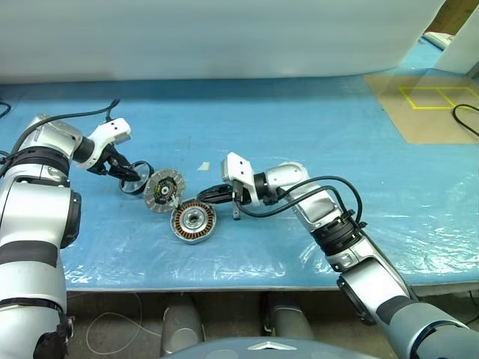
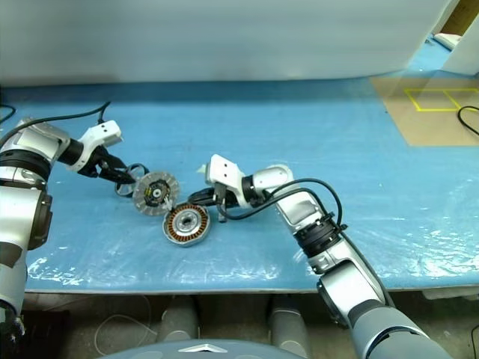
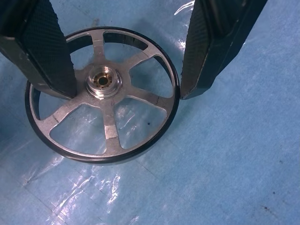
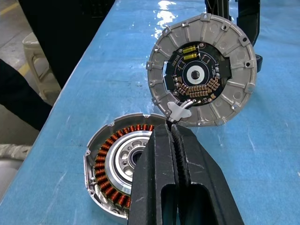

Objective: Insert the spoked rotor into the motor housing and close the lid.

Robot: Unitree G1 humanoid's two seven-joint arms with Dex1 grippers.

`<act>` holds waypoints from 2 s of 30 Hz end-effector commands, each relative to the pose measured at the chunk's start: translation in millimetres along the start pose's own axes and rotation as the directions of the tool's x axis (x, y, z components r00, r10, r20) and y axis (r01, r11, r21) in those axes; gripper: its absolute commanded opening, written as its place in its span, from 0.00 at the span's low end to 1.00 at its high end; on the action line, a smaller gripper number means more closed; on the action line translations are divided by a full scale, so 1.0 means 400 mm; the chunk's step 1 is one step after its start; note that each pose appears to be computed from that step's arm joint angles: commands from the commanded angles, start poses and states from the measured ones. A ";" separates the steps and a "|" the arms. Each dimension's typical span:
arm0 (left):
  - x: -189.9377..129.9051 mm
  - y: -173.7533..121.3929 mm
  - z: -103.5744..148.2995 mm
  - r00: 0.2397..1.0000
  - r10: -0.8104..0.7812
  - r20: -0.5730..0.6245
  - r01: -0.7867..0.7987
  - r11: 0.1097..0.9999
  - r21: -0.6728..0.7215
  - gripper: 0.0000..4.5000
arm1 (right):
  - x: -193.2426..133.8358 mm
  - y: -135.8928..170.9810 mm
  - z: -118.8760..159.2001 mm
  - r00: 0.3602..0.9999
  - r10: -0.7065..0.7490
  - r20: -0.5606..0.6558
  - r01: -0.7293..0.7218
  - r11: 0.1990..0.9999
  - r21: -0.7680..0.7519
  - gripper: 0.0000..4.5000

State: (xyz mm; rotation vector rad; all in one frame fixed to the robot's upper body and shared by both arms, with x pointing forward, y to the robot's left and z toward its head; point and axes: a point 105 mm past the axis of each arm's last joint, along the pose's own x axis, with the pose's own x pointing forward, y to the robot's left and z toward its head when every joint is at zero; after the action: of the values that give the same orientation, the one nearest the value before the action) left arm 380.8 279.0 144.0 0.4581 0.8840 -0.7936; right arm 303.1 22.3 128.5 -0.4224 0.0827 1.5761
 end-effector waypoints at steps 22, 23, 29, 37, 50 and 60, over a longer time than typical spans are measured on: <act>-0.026 -0.003 0.010 0.999 -0.021 -0.044 0.022 0.999 0.039 1.00 | 0.018 0.011 0.020 0.999 0.046 0.006 -0.046 0.997 -0.065 0.00; -0.026 -0.004 0.009 0.999 -0.022 -0.047 0.024 0.999 0.039 1.00 | 0.019 0.011 0.020 0.999 0.047 0.006 -0.046 0.997 -0.066 0.00; -0.015 -0.002 0.003 0.999 -0.011 -0.050 0.013 0.999 0.034 0.80 | 0.019 0.009 0.020 0.999 0.046 0.004 -0.045 0.997 -0.070 0.00; -0.012 0.008 -0.005 0.998 0.029 -0.064 -0.027 0.999 0.025 0.80 | 0.019 0.009 0.017 0.999 0.044 0.001 -0.044 0.997 -0.070 0.00; 0.020 -0.005 -0.022 0.997 -0.003 -0.073 0.002 1.000 -0.009 0.80 | 0.021 0.009 0.017 0.999 0.043 -0.001 -0.043 0.996 -0.077 0.00; 0.038 -0.016 -0.022 0.996 -0.027 -0.083 0.026 1.000 -0.010 0.80 | 0.023 0.010 0.018 0.999 0.040 -0.002 -0.040 0.996 -0.079 0.00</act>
State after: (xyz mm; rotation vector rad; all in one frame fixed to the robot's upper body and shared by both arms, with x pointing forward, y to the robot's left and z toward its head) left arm 378.1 271.9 123.2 0.4729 0.9711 -0.8021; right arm 299.4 27.7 120.8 -0.4598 0.0814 1.6087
